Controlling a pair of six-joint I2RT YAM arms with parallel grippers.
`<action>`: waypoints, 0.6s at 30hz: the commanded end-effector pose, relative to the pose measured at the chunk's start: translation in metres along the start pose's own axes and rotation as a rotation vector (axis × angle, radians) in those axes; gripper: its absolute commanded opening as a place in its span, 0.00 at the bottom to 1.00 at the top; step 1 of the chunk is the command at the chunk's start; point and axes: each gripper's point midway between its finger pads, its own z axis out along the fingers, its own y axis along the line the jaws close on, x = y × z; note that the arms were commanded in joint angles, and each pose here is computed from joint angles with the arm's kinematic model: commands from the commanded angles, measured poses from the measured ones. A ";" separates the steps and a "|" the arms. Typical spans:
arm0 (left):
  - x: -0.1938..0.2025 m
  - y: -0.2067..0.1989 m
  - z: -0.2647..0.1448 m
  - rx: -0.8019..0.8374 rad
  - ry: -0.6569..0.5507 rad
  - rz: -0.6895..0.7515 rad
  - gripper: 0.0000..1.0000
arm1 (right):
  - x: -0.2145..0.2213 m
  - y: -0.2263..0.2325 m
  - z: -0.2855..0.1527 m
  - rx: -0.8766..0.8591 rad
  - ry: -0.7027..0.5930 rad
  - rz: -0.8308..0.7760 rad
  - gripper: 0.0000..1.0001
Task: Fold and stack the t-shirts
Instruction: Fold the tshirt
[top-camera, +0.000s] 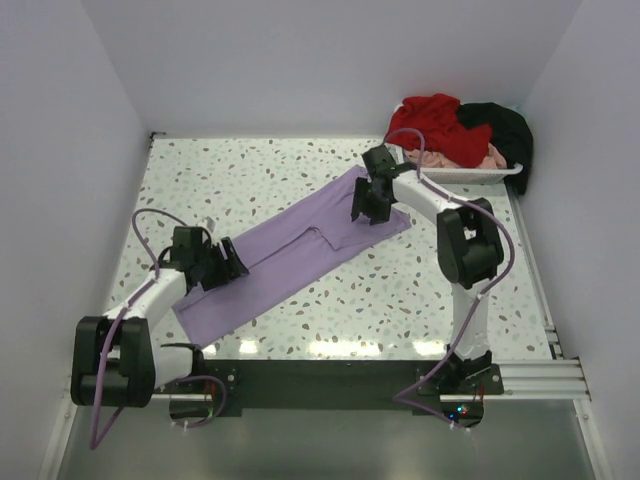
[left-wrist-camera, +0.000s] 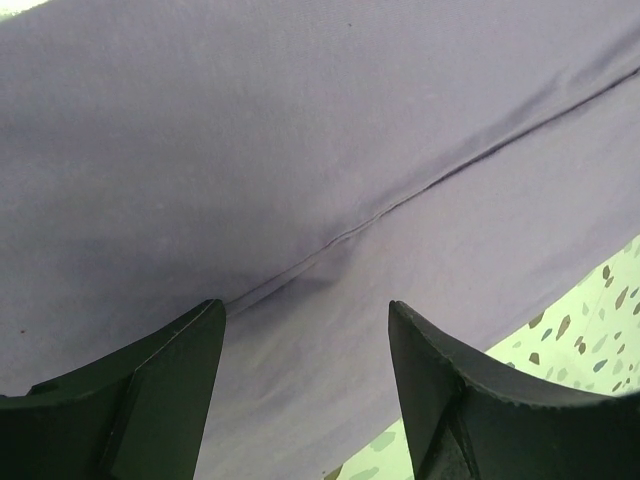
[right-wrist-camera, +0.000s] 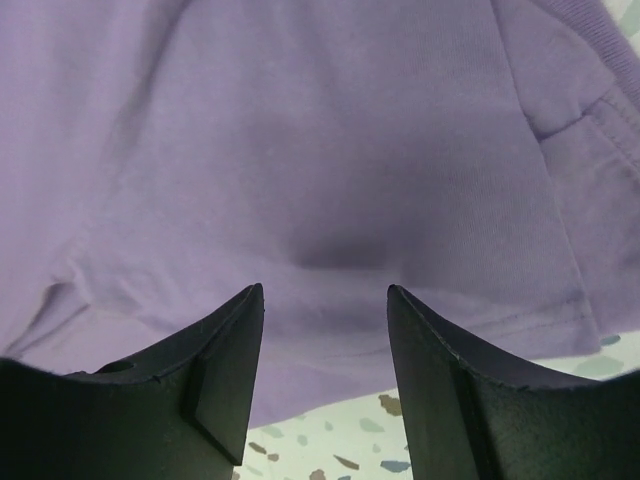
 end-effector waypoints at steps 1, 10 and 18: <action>-0.004 -0.005 -0.002 0.023 -0.041 -0.011 0.71 | 0.002 0.003 0.013 0.004 0.027 -0.029 0.56; 0.027 -0.005 -0.001 0.036 0.062 -0.107 0.71 | 0.005 -0.015 0.053 0.118 0.078 0.002 0.56; 0.041 -0.017 -0.003 0.069 0.115 -0.136 0.70 | -0.029 -0.015 0.070 0.168 0.050 0.013 0.55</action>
